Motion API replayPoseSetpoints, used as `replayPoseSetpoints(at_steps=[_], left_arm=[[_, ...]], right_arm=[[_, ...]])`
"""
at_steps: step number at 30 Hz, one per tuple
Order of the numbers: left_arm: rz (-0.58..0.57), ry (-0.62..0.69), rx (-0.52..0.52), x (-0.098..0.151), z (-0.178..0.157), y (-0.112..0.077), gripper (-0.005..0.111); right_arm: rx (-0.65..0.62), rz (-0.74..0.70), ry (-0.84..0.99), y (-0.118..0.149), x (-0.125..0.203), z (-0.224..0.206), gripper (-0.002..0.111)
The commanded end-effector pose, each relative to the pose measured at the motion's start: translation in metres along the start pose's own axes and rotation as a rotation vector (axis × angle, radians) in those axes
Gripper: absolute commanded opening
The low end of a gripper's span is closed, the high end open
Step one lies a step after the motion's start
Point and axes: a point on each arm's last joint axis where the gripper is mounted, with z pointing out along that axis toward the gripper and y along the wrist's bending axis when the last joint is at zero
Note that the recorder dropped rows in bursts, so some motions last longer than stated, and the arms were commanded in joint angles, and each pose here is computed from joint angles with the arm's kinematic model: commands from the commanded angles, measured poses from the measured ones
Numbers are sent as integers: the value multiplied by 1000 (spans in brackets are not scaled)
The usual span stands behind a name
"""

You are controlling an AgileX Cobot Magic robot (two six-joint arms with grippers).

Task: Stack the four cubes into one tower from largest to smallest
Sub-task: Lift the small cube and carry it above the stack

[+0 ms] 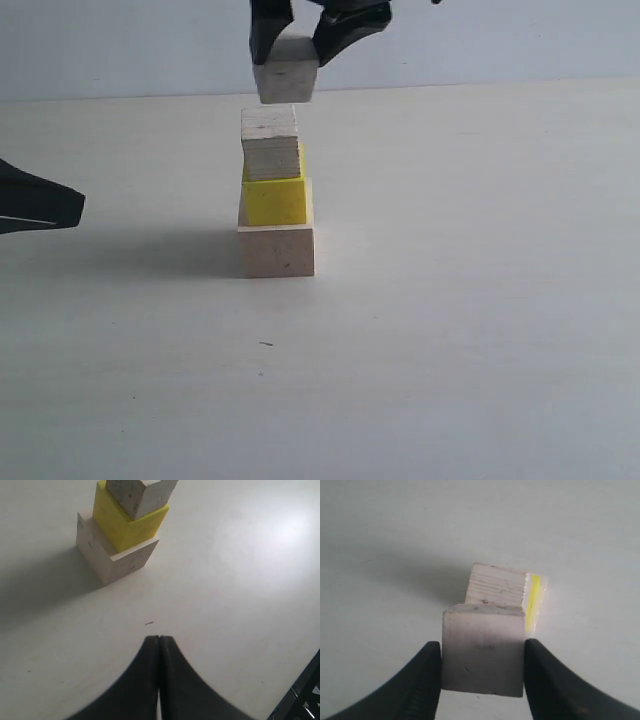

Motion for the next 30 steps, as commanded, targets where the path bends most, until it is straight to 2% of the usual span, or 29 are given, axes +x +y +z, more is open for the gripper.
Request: replayPoseSetpoints(at_steps=[1,6,14,20,26,30], left_arm=[[-13,-21,10,-1,0,-2,0],[-16,-21,13,-1,0,-2,0],[-19,-10,30,0,0,-4,0],[-11,-18,32,1,-3,-6,0],[1,-35,29,1,-8,-9,0],[1,-39,26,0,-8,-9,0]], right_arm=[[70,-11,-13,19,-10,11,0],[59,26,-92,32,-31,15,0],[72,35,-123,32,-36,14,0],[76,-16,-107,30,-33,14,0],[45,-6,-105,26,-20,-14,0],[87,5,-105,18,-13,-18,0]])
